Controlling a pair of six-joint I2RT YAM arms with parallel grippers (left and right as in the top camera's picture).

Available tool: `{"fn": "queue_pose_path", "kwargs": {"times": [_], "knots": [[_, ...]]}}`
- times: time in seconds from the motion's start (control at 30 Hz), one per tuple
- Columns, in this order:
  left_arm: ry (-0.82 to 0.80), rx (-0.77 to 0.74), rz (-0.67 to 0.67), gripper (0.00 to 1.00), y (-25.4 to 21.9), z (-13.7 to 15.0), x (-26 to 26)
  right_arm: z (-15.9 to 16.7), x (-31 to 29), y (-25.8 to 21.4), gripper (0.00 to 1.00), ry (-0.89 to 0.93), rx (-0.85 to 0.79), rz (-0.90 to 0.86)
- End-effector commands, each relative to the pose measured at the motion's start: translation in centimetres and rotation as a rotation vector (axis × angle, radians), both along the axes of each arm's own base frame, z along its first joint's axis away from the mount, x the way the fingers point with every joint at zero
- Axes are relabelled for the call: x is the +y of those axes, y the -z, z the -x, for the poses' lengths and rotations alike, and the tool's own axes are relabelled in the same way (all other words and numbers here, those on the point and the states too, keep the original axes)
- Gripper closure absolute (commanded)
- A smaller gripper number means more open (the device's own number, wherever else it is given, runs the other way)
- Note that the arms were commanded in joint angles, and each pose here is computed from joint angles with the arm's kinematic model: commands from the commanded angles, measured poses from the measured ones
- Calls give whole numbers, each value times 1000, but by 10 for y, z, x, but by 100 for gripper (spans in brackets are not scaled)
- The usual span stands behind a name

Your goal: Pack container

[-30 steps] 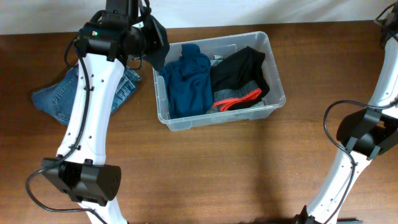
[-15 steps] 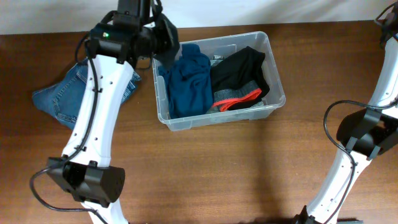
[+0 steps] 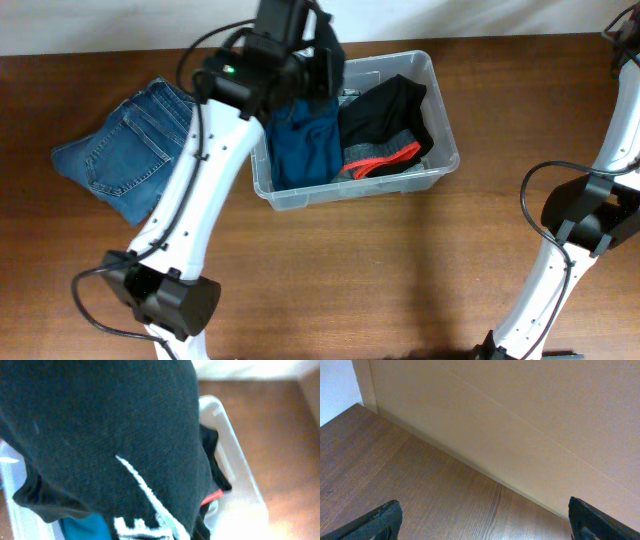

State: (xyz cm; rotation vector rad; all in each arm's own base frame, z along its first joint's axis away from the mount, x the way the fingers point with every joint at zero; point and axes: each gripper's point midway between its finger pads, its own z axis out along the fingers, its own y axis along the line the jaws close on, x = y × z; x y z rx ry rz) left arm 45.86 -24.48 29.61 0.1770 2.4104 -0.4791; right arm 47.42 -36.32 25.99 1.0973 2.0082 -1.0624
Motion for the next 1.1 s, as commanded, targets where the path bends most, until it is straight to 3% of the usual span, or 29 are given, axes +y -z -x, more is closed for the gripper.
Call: {"fn": "queue_pose_path", "kwargs": {"times": [0.0, 0.43, 0.73, 1.07], "knots": [[162, -16, -86, 99, 14, 14, -31, 2, 0, -17, 2, 7, -39, 20], [232, 256, -306, 99, 119, 47, -46, 2, 0, -17, 1, 7, -39, 20], [237, 329, -346, 99, 129, 61, -37, 2, 0, -17, 2, 7, -39, 20], [218, 263, -334, 99, 120, 46, -40, 2, 0, -17, 2, 7, -39, 20]]}}
